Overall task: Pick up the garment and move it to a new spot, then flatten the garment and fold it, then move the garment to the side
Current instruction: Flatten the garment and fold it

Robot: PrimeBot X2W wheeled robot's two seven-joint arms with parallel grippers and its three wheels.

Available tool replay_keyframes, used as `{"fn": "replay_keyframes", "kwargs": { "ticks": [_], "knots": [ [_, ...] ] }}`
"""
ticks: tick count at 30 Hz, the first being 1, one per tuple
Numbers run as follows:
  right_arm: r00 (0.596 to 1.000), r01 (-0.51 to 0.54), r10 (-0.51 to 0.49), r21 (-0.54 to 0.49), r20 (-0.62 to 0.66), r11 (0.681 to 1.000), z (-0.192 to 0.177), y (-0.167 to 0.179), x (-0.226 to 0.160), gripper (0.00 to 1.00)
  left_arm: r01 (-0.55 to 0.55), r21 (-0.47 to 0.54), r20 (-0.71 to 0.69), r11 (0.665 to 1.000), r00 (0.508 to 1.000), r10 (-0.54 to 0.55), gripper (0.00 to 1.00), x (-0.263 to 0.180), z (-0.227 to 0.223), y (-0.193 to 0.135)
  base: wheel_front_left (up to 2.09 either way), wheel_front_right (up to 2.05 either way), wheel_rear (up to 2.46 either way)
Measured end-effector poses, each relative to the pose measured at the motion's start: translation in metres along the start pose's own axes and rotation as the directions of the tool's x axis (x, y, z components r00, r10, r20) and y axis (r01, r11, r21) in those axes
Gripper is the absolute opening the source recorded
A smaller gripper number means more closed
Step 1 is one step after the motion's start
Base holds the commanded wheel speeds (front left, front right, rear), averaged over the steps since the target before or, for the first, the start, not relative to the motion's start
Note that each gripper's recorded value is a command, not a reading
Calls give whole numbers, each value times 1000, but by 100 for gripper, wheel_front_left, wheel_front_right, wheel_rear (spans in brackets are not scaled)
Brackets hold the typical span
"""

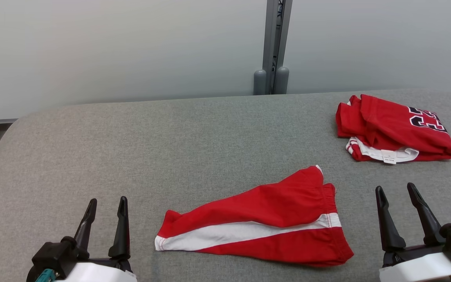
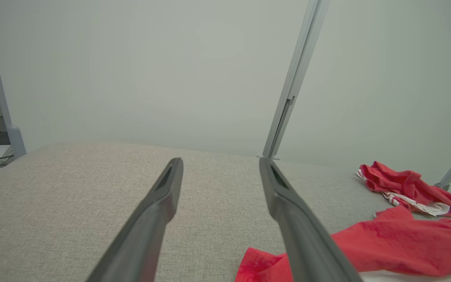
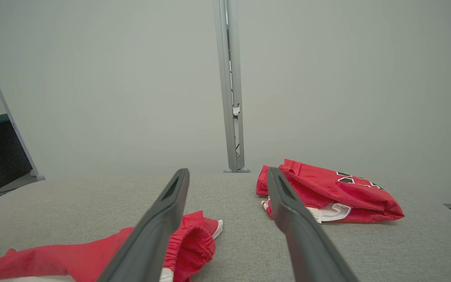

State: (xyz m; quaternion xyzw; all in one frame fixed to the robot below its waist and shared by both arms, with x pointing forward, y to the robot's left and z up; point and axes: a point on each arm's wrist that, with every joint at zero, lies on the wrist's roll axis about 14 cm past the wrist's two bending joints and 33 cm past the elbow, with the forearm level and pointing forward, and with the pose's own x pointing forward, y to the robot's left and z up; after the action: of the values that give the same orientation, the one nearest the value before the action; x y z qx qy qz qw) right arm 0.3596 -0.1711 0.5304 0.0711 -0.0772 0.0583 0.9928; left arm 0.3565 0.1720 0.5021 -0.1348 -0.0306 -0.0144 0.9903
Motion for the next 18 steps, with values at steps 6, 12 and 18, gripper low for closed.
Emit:
{"fn": "replay_keyframes", "kwargs": {
  "ticks": [6,12,18],
  "knots": [
    [1000,-15,15,-1,-25,1000,-7,3,-1,100,0,-11,-34,1000,999,-1,100,-3,-12,-1,0,0,0],
    [996,-51,52,14,-78,999,-23,10,-6,100,2,-44,-211,999,977,-11,100,-13,-52,-3,0,0,0],
    [953,-148,157,53,-258,988,-63,30,-15,100,32,-62,-405,998,913,-54,100,-24,-91,-11,0,0,0]
  ]
}}
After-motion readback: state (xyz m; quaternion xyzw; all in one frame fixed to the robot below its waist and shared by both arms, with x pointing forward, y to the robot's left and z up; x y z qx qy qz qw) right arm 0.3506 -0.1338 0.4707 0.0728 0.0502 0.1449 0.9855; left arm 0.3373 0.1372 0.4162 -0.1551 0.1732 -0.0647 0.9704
